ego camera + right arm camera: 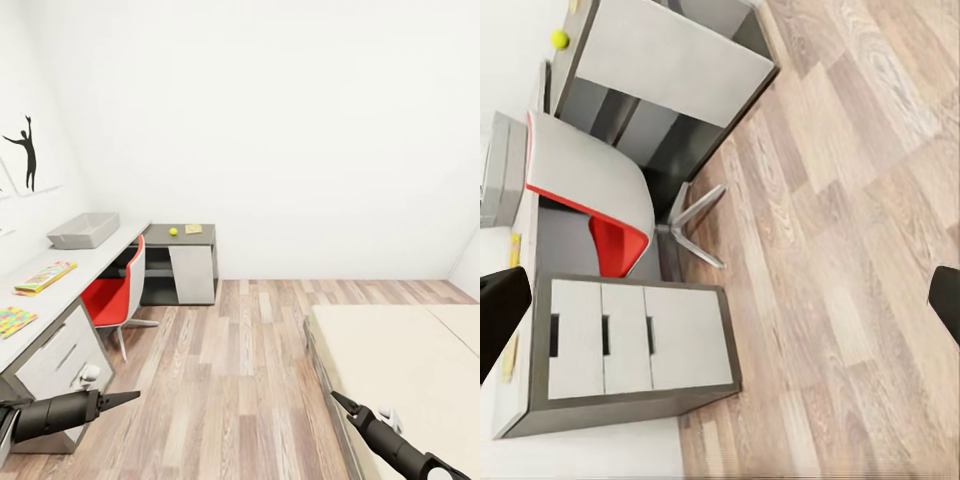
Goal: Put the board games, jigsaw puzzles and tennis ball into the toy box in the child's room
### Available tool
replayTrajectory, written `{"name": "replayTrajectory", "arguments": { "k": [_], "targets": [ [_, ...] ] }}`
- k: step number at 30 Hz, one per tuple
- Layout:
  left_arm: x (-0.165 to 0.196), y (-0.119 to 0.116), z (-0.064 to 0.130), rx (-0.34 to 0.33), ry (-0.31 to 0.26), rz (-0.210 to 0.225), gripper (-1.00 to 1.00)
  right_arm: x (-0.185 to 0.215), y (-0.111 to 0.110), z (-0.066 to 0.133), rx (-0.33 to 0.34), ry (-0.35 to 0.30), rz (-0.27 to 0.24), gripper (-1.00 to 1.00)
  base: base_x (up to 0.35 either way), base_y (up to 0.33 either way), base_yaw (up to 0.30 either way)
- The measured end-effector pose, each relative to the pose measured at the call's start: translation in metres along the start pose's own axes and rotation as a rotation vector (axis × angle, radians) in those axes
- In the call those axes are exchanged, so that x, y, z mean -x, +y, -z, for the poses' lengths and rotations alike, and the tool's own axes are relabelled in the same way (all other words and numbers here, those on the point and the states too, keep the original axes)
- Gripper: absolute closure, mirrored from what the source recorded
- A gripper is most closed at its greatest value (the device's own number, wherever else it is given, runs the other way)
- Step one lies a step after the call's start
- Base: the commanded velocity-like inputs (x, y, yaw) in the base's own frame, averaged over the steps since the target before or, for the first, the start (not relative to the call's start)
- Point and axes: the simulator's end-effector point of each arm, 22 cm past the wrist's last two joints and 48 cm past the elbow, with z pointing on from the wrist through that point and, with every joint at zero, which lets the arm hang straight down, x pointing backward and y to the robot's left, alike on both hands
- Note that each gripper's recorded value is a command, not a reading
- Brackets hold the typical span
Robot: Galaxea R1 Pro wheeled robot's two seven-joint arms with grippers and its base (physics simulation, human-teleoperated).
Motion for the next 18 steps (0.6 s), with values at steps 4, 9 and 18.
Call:
{"name": "replayTrajectory", "arguments": {
  "k": [4,9,18],
  "targets": [
    [0.0000,-0.0001,0.0000,0.000,0.000,0.000,-1.00,0.0002,0.0001,0.0002,0.001,-0.001,0.000,-1.00,-0.048,0.000,0.085],
    [0.0000,-0.0001,0.0001,0.000,0.000,0.000,-1.00,-0.0003,0.0005,0.0000,0.002,-0.001,-0.002,-1.00,-0.015,0.000,0.026],
    [-0.0016,0.0001,-0.0041,0.001,0.000,0.004,-1.00,-0.0025,0.0028,-0.0017,0.007,-0.002,-0.006,-1.00,-0.029,0.000,0.004]
  ]
}}
